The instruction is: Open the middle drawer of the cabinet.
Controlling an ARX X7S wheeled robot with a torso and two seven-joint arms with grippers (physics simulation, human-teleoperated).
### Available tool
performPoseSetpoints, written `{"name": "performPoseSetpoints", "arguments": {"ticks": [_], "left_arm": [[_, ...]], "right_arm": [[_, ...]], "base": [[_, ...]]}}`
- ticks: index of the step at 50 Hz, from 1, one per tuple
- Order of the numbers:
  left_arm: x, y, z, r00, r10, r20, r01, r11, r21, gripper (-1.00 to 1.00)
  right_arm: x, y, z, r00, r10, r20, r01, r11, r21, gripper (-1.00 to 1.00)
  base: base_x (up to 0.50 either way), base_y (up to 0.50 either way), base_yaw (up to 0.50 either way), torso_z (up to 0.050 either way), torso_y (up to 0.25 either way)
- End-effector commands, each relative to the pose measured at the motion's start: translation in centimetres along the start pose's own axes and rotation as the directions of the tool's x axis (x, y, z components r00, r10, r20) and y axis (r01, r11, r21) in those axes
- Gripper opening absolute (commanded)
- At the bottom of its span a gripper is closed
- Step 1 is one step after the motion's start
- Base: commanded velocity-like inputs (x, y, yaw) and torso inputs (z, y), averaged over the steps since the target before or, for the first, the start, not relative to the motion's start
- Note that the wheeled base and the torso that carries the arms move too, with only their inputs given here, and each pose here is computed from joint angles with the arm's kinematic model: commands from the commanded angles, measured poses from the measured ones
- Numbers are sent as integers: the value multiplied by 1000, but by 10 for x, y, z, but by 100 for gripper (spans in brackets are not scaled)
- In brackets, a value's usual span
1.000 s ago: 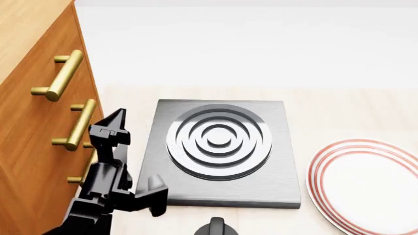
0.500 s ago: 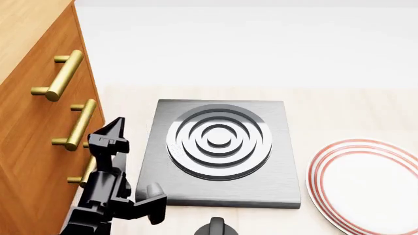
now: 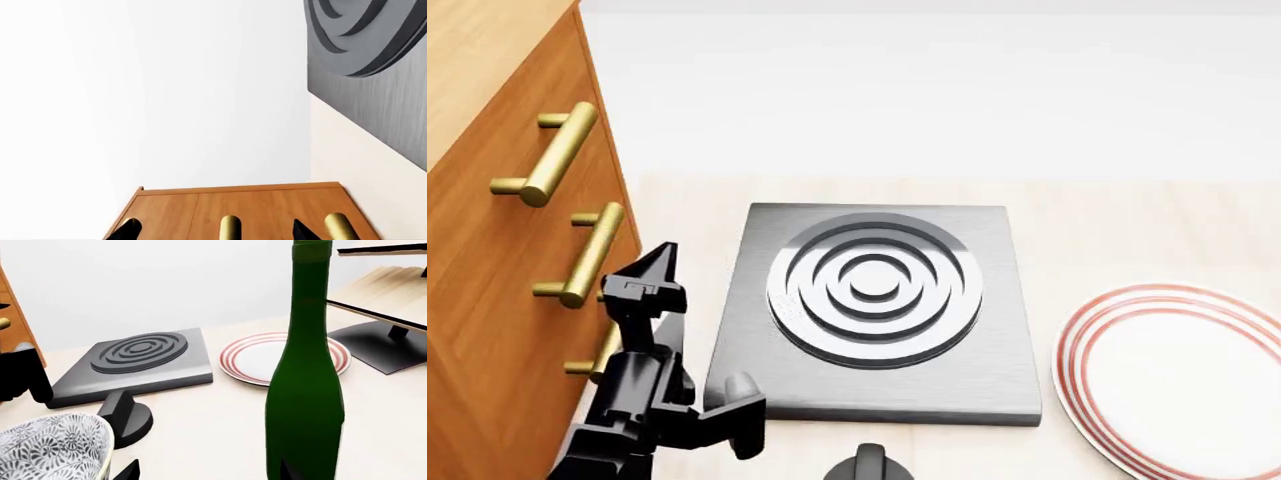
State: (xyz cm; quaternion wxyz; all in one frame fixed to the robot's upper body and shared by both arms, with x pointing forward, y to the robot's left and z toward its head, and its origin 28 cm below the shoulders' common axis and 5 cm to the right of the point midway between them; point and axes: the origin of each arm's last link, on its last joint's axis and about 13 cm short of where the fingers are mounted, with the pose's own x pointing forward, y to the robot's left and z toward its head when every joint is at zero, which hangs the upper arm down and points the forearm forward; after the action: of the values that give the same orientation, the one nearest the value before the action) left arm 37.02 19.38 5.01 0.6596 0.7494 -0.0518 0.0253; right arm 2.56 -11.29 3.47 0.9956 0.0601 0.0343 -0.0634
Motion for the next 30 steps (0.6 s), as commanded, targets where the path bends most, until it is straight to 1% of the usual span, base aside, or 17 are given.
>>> {"name": "performPoseSetpoints", "arguments": {"ticks": [1, 3, 4, 5, 6, 30], "left_arm": [[-1, -1, 0, 1000, -4, -3, 4, 1000, -4, 100], [0, 0, 0, 1000, -3, -3, 3, 1000, -5, 100], [0, 0, 1, 1000, -2, -2, 2, 1000, -2, 100], [0, 1, 1, 1000, -1, -1, 1, 1000, -5, 100], [1, 1, 1, 1000, 0, 0, 0, 1000, -3, 100], [1, 1, 1, 1000, 0, 0, 0, 1000, -3, 100]], "right_arm": [[1, -2, 3, 1000, -13, -18, 14, 996, 83, 100], [1, -2, 3, 1000, -26, -2, 26, 999, 47, 100], [1, -1, 3, 1000, -22, -11, 23, 999, 49, 100], [1, -1, 2, 999, -28, -15, 28, 999, 29, 100], [2, -1, 2, 1000, -20, -18, 20, 999, 40, 100], [2, -1, 2, 1000, -20, -18, 20, 999, 40, 100]], "base": [[0, 0, 0, 0, 0], [0, 0, 0, 0, 0], [0, 0, 0, 0, 0], [0, 0, 0, 0, 0], [0, 0, 0, 0, 0], [0, 0, 0, 0, 0]]}}
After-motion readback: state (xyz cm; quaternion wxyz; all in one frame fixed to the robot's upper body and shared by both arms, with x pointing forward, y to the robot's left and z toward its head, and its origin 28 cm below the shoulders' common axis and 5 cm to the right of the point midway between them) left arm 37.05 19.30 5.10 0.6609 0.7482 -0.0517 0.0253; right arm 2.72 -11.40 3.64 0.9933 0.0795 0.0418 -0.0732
